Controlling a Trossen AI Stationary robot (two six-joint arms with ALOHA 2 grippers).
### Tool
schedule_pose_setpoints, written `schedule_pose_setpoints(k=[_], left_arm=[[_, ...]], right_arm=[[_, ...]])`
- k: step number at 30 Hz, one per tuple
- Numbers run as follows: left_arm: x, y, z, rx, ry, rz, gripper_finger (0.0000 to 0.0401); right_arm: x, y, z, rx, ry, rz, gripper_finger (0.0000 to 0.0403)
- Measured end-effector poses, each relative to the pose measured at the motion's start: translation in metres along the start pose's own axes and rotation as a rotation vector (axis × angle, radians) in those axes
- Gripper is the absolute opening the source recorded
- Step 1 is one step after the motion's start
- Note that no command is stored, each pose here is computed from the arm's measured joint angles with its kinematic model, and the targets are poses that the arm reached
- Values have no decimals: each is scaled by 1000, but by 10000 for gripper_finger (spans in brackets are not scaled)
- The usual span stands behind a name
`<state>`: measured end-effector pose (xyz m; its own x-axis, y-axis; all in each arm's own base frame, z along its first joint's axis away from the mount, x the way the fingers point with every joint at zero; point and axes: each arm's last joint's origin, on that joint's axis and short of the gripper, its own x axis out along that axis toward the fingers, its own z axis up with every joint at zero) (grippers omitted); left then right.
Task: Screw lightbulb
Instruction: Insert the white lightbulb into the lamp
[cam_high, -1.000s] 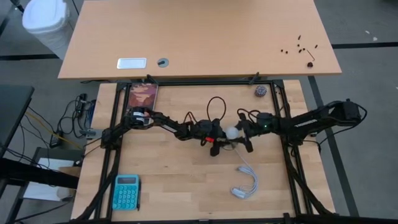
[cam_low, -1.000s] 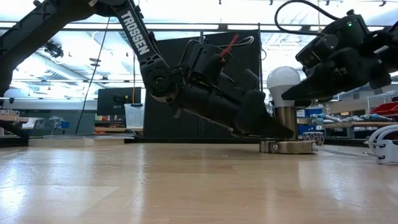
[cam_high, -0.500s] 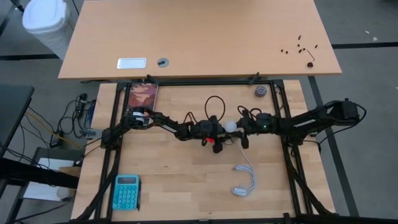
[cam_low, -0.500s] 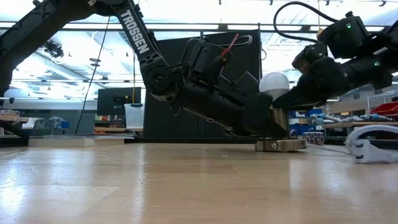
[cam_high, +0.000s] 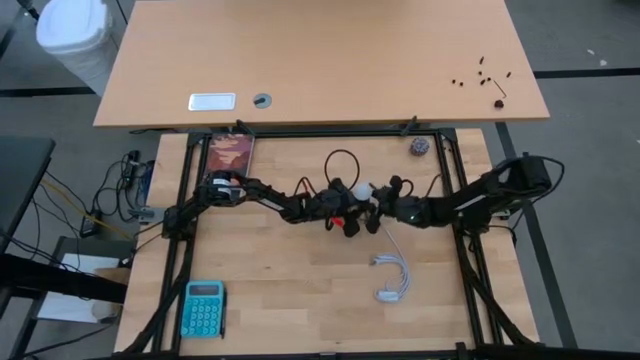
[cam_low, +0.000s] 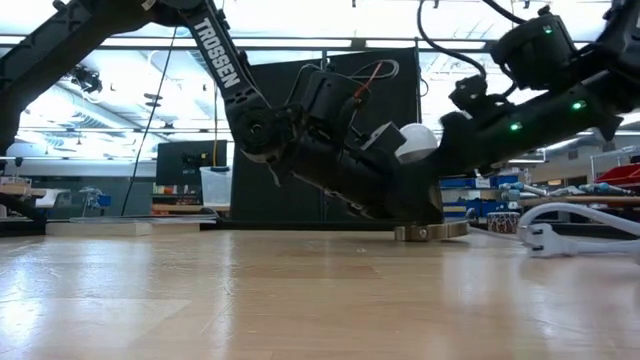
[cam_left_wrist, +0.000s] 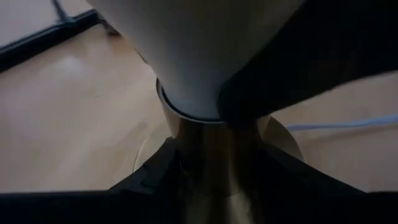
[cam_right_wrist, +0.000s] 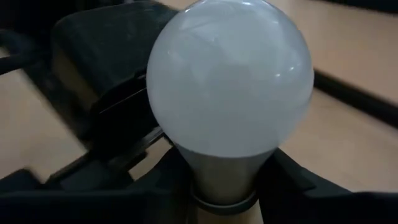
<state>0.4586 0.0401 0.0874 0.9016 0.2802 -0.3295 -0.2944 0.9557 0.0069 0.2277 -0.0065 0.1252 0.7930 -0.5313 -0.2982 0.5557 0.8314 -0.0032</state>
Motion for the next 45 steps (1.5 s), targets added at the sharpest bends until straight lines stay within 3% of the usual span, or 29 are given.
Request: schedule_pose_setpoints(k=[4,9,15,24,28,33,45], left_arm=[[0,0,0,11,-3,4,179],[0,-1,1,11,-7,-6,178],[0,-3,1,14,-7,-23,178],[0,-7,-1,18,10,-91,178],[0,-8,-1,18,11,-106,178],[0,-9,-1,18,13,-166,178],[-1,-12,0,23,5,-250,178]], right_arm=[[0,11,-4,13,-25,-121,166],[-5,19,-6,6,-33,-120,187],[-12,23,-2,-38,-18,-43,212],[-35,11,10,-33,137,100,272],[-43,7,8,-124,205,171,295],[-46,3,3,-251,172,244,300],[-38,-12,-6,-77,26,343,291]])
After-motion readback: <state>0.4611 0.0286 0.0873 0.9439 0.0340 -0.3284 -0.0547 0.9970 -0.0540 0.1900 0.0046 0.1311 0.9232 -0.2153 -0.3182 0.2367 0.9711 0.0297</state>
